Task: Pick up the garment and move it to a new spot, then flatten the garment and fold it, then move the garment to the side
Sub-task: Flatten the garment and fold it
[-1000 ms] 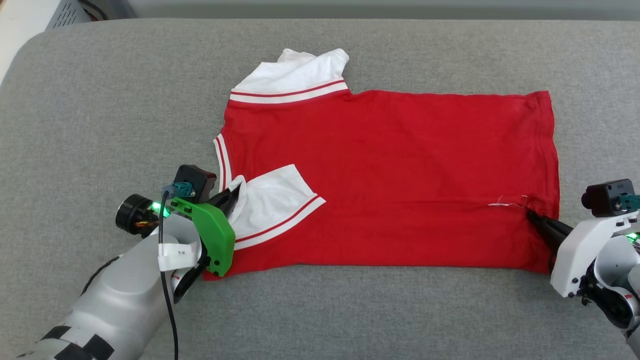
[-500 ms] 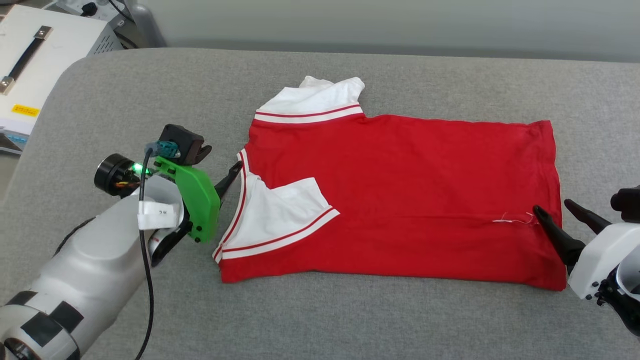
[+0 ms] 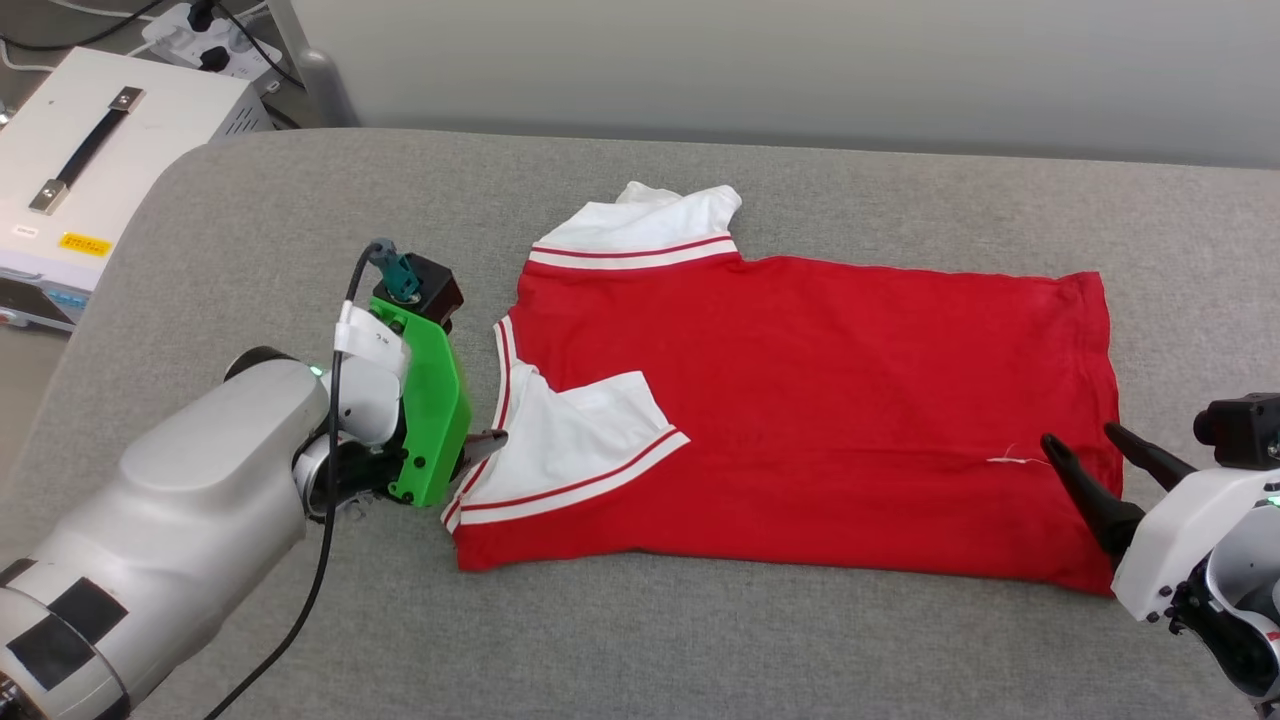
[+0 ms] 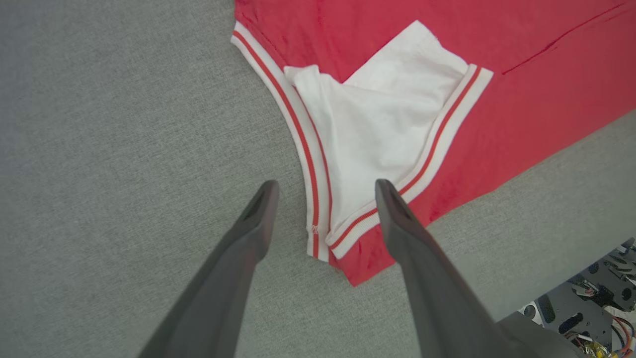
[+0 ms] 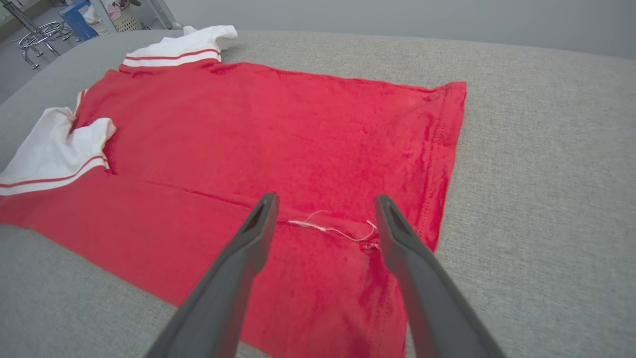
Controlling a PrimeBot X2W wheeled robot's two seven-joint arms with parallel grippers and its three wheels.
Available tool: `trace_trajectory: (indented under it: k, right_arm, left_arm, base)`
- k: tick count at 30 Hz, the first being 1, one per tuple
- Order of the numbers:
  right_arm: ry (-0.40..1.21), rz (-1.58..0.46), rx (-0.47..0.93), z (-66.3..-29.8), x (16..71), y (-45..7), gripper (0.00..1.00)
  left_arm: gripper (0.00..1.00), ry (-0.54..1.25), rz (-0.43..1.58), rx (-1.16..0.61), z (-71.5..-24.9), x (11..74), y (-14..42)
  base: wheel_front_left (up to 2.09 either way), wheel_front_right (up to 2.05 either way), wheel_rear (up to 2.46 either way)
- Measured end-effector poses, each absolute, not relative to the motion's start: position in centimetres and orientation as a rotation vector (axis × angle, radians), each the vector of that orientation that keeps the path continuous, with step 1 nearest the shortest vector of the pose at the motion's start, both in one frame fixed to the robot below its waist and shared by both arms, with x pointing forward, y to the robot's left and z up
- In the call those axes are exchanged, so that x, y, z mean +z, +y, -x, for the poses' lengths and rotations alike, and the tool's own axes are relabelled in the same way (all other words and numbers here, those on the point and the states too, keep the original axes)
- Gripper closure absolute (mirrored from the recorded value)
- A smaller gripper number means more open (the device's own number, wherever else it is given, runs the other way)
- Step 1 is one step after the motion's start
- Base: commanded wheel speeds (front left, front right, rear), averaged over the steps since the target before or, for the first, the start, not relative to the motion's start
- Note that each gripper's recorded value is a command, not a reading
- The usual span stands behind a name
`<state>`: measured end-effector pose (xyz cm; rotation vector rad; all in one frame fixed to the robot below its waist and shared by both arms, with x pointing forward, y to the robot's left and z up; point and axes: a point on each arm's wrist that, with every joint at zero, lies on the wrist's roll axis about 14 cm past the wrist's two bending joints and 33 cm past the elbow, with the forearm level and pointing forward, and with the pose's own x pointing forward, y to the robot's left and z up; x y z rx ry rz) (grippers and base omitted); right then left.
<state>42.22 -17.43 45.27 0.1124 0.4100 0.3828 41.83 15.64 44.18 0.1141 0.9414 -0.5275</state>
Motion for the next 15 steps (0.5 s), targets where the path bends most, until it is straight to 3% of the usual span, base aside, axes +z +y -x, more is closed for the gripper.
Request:
trace_trajectory:
  k: [15]
  right_arm:
    - [0.467,-0.138,0.372,-42.0,43.1,-17.2,0.00]
  left_arm:
    - [0.00,1.217,-0.089,-0.516,-38.3,36.7,15.6]
  base:
    - [0.00,0.00,0.00]
